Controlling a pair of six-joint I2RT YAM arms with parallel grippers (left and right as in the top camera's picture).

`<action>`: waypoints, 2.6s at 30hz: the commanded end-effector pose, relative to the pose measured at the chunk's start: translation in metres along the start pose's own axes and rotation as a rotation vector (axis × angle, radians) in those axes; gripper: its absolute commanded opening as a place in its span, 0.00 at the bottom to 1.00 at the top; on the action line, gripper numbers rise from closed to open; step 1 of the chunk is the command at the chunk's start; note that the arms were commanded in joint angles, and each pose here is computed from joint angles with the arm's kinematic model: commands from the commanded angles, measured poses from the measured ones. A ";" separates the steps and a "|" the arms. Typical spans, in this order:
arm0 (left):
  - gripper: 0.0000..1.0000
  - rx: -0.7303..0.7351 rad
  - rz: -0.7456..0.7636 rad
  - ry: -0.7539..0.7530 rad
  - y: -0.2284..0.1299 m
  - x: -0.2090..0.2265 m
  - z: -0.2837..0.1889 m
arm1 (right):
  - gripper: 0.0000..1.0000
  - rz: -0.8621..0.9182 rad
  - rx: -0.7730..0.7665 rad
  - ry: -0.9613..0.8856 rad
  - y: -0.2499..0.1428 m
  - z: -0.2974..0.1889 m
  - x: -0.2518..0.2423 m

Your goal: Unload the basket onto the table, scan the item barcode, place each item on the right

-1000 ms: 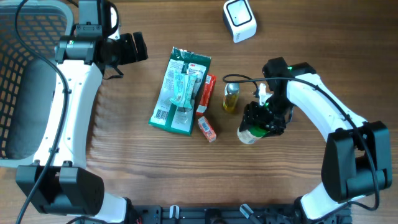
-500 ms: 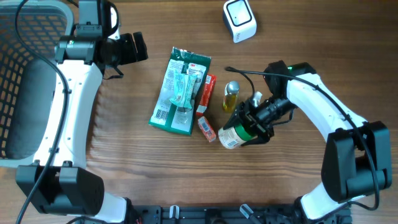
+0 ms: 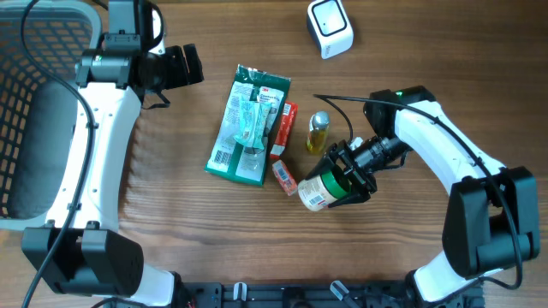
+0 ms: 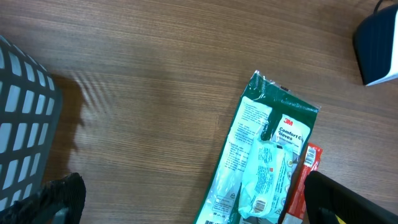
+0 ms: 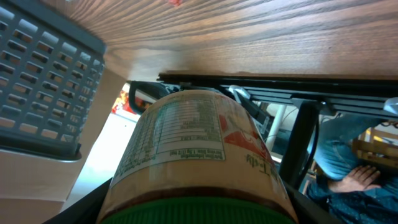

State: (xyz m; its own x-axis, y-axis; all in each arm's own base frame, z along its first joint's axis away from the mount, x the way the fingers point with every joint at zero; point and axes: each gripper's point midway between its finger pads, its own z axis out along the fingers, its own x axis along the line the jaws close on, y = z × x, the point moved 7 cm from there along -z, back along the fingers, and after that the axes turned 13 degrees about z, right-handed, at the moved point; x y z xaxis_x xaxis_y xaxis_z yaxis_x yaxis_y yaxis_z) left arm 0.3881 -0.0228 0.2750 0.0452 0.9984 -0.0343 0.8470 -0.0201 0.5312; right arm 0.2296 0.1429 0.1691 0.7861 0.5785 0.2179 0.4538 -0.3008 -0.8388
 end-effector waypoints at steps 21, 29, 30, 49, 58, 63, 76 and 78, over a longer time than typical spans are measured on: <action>1.00 0.003 0.007 -0.006 0.000 0.001 0.002 | 0.14 0.014 -0.013 -0.006 -0.001 -0.003 0.002; 1.00 0.003 0.007 -0.006 0.000 0.001 0.002 | 0.11 -0.040 -0.190 -0.104 0.021 -0.006 -0.003; 1.00 0.003 0.007 -0.006 0.000 0.001 0.002 | 0.10 -0.064 -0.217 -0.101 0.025 -0.006 -0.001; 1.00 0.003 0.007 -0.006 0.000 0.001 0.002 | 0.04 -0.257 -1.033 -0.279 0.106 -0.062 0.026; 1.00 0.003 0.007 -0.006 0.000 0.001 0.002 | 0.04 -0.676 -1.165 -0.390 0.072 -0.109 0.072; 1.00 0.003 0.007 -0.006 0.000 0.001 0.002 | 0.04 -0.788 -1.297 -0.400 -0.018 -0.173 0.103; 1.00 0.003 0.007 -0.006 0.000 0.001 0.002 | 0.04 -0.940 -1.394 -0.337 -0.009 -0.195 0.167; 1.00 0.003 0.007 -0.006 0.000 0.001 0.002 | 0.05 -0.961 -1.432 -0.304 0.020 -0.193 0.191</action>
State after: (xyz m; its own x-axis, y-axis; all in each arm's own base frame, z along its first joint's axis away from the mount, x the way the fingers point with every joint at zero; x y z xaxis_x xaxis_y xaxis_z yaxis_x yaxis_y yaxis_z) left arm 0.3882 -0.0228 0.2749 0.0452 0.9984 -0.0343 0.8470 -0.0201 0.5312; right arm 0.4383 0.0957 0.3194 0.0288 0.9943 0.1024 0.7846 -0.0860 0.6141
